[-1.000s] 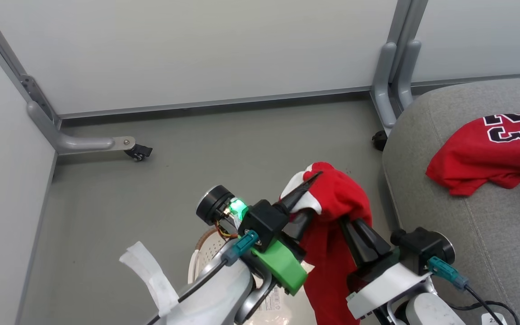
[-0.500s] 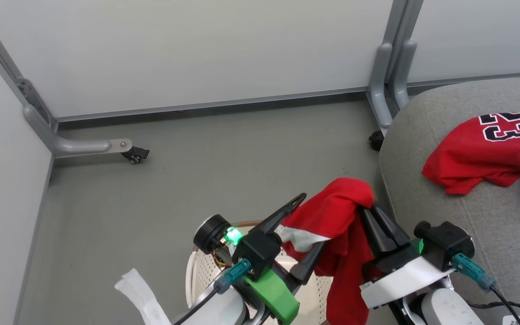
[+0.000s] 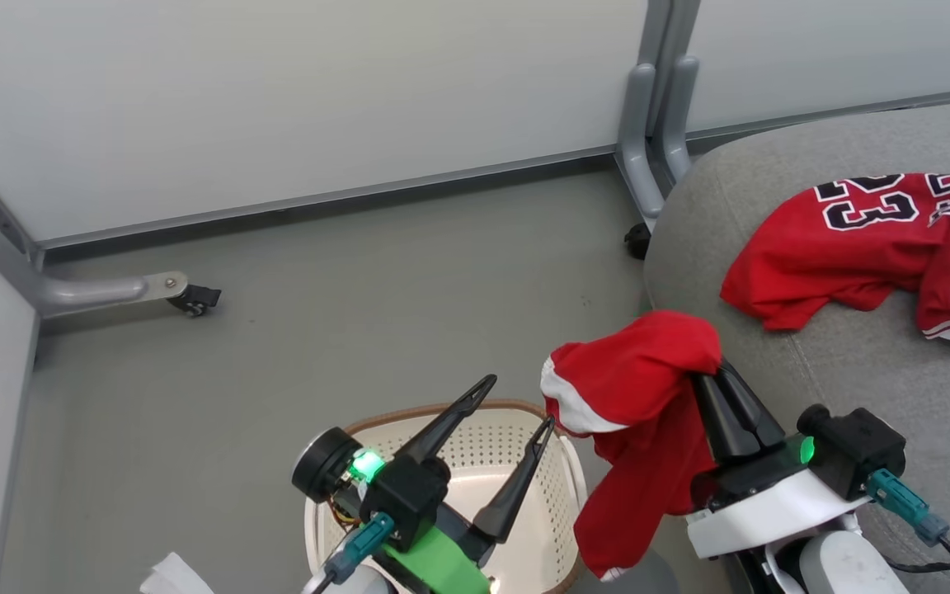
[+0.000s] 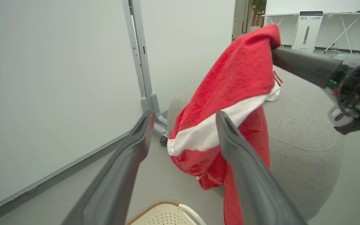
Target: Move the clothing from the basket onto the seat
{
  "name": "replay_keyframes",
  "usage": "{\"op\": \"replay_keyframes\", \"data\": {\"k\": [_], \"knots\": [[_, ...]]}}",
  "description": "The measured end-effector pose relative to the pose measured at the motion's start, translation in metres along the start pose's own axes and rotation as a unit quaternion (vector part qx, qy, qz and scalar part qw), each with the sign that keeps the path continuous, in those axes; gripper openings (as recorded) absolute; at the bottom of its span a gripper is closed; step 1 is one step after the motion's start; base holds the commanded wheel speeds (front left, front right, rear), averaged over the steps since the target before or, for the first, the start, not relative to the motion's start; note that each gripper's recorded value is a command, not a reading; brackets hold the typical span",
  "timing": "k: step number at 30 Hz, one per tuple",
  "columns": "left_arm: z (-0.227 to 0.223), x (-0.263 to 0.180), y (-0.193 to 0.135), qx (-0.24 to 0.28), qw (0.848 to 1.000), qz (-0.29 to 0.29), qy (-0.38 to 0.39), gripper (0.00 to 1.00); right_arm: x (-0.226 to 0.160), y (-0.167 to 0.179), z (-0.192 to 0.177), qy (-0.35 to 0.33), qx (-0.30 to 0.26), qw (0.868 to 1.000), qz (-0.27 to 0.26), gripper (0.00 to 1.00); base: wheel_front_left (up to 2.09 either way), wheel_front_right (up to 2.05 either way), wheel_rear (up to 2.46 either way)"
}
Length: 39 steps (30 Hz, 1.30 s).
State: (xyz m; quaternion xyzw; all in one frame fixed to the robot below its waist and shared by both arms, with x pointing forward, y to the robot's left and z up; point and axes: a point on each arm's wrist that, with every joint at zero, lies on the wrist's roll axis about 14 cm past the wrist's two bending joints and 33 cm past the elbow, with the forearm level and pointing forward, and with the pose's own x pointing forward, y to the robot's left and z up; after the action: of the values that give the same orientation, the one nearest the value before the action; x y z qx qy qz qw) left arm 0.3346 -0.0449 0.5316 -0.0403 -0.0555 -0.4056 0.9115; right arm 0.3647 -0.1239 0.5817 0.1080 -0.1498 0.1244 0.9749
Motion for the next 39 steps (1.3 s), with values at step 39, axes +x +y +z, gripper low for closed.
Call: {"op": "replay_keyframes", "data": {"k": [39], "knots": [[-0.066,0.070,-0.109,-0.075,0.956,-0.282,0.040,1.00,-0.123,-0.148,0.086,-0.044,-0.134,0.942,-0.306,0.00,0.00,0.00,0.00]]}}
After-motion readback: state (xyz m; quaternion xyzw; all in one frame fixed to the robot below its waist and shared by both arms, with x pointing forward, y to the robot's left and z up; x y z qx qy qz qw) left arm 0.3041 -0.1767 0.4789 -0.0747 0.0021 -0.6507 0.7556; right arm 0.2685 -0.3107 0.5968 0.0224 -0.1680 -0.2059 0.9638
